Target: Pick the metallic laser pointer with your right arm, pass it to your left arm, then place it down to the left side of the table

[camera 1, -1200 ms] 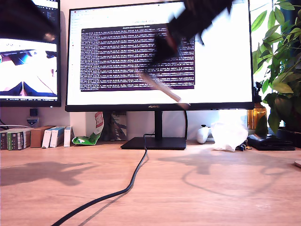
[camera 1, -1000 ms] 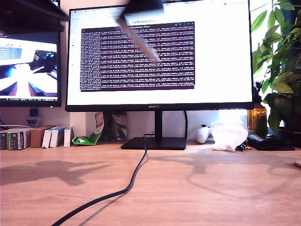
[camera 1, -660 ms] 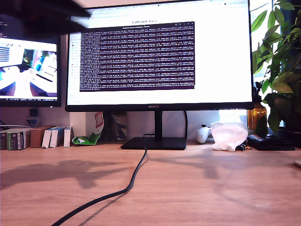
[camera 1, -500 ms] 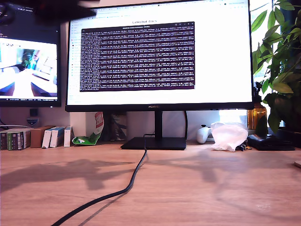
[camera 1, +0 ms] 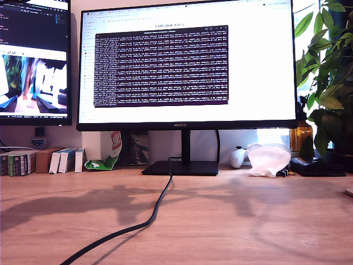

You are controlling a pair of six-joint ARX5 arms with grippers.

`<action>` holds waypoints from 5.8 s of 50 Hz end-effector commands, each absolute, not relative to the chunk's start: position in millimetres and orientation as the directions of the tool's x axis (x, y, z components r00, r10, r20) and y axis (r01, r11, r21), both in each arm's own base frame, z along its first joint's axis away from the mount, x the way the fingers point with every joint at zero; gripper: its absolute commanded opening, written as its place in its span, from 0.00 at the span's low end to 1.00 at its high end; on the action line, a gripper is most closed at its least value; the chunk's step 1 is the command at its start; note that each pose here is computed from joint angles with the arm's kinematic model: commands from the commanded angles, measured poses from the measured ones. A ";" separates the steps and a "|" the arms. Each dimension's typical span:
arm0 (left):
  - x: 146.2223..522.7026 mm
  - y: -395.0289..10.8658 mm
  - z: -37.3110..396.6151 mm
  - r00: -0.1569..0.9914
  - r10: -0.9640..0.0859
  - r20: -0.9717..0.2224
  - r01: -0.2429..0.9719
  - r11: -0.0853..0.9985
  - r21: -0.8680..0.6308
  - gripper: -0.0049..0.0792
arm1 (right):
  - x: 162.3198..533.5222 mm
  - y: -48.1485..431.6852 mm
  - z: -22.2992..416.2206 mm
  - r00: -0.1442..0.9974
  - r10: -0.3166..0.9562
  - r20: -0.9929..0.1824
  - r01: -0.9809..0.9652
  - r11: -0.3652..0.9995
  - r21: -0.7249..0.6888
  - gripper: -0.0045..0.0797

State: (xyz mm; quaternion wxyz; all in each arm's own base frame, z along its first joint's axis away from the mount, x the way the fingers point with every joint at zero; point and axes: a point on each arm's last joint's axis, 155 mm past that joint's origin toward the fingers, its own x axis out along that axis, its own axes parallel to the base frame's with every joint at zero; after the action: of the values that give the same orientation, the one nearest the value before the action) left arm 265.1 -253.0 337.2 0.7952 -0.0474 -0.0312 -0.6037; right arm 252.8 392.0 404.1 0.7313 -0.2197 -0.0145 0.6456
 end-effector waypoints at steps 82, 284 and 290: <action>315.5 -202.5 212.5 0.553 -0.749 -0.366 0.824 0.557 0.105 0.03 | 298.8 332.0 333.8 0.296 0.802 -0.519 -0.948 0.182 -0.261 0.04; 411.9 -152.1 172.0 0.512 -0.449 -0.732 0.645 0.764 -0.016 0.04 | 415.3 186.9 314.5 0.658 0.486 -0.575 -0.611 0.791 -0.031 0.04; 414.8 -160.1 175.0 0.520 -0.490 -0.700 0.649 0.759 -0.050 0.04 | 430.0 165.0 302.2 0.700 0.425 -0.574 -0.543 0.838 -0.042 0.04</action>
State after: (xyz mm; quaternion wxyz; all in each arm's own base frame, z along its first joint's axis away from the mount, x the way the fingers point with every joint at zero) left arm 415.6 -157.1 184.2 0.8670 0.1204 0.3575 -0.3256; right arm 426.8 171.6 328.6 0.9201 -0.1076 0.2571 0.2751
